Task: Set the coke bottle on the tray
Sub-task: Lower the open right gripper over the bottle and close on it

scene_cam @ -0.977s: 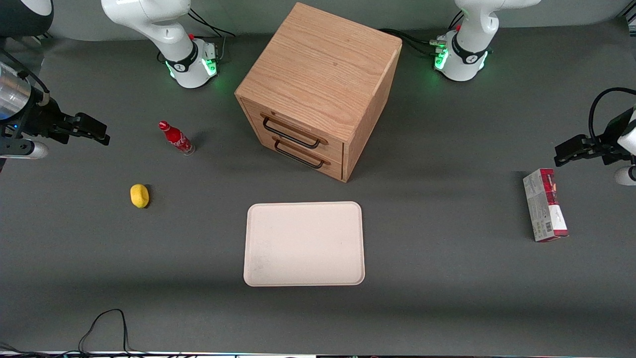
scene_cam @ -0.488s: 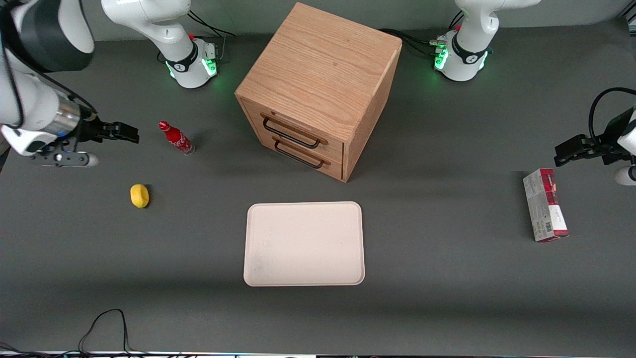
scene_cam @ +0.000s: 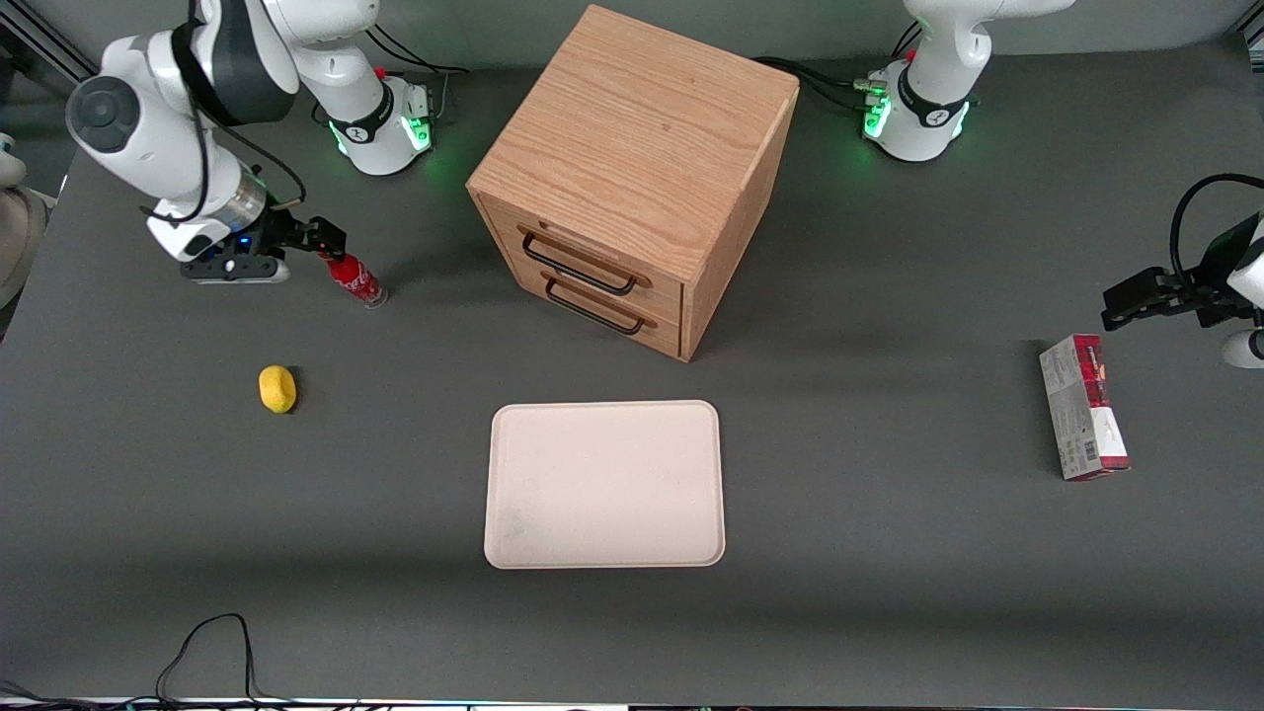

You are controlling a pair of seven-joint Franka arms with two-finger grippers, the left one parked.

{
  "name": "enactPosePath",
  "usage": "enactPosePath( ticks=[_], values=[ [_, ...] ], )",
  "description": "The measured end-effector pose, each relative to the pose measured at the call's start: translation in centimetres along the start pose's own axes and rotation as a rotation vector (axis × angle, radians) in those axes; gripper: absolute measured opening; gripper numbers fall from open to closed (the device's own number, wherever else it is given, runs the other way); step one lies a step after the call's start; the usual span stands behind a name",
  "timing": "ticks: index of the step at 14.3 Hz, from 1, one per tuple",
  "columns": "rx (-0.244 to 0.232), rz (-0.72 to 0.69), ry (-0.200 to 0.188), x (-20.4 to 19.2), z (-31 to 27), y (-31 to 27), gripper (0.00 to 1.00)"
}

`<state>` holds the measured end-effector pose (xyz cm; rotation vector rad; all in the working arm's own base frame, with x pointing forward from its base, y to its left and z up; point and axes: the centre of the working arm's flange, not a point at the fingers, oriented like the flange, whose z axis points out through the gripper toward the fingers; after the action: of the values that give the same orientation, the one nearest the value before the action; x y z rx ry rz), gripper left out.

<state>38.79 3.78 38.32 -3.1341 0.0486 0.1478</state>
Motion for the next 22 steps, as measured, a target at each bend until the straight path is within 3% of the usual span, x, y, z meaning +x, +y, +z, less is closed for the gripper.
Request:
enactPosePath(
  ticks=[6, 14, 15, 16, 18, 19, 22],
  values=[
    [-0.014, -0.021, 0.044, -3.4, 6.3, 0.5, 1.00],
    [-0.049, -0.051, 0.044, -3.4, 6.7, 0.6, 0.96],
    [-0.050, -0.051, 0.043, -3.4, 6.7, 0.6, 0.90],
    [-0.050, -0.051, 0.042, -3.4, 6.8, 0.7, 0.90],
    [-0.051, -0.051, 0.036, -3.4, 7.0, 0.7, 0.75],
    [-0.052, -0.051, 0.030, -3.4, 7.2, 0.7, 0.75],
    [-0.055, -0.052, 0.014, -3.4, 7.7, 0.7, 0.50]
  ],
)
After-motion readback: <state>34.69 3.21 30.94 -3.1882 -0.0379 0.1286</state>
